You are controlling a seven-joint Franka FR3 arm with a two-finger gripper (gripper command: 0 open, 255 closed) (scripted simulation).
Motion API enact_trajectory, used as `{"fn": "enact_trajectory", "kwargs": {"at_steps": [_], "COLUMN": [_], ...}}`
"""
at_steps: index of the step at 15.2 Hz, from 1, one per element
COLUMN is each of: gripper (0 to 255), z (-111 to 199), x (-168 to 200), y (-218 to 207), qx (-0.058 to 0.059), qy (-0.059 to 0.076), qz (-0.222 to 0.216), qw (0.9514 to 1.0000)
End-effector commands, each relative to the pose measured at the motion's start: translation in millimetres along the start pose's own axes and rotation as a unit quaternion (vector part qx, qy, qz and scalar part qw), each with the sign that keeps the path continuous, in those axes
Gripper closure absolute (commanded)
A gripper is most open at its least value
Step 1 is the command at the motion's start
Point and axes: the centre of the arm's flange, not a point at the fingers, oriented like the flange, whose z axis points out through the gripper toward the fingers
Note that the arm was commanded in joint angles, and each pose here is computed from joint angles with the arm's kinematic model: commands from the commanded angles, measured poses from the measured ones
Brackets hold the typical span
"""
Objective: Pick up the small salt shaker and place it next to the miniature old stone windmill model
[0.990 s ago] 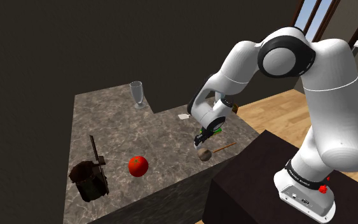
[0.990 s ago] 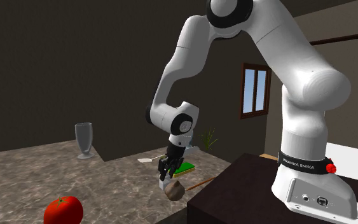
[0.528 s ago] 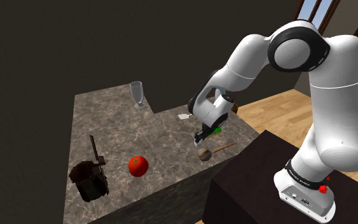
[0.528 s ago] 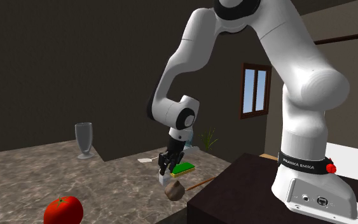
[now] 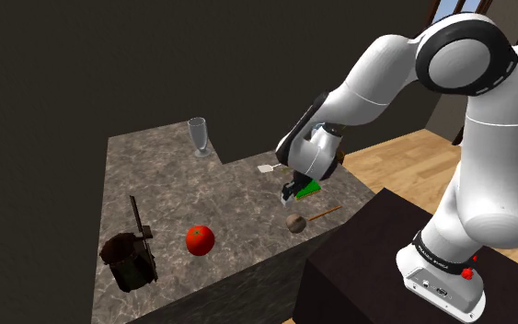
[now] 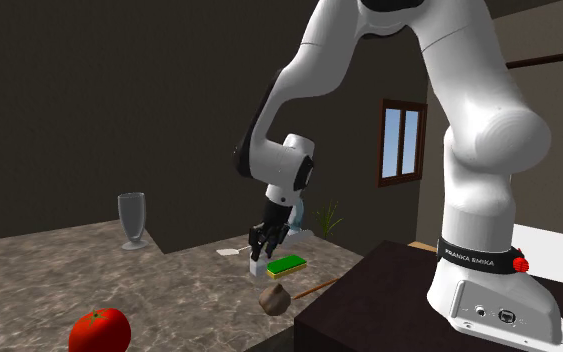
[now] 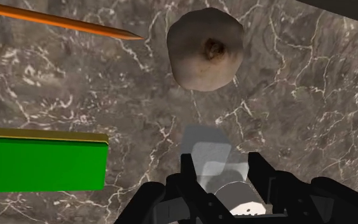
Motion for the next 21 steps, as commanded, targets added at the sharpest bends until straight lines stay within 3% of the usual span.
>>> {"fn": "enact_trajectory", "kwargs": {"at_steps": [1, 21], "gripper": [255, 255], "z": [-10.8, -111.0], "x": [2.7, 28.5], "y": [-2.9, -24.0], "qx": [0.000, 0.000], "qy": [0.000, 0.000], "qz": [0.000, 0.000], "qw": [1.0000, 1.0000]}}
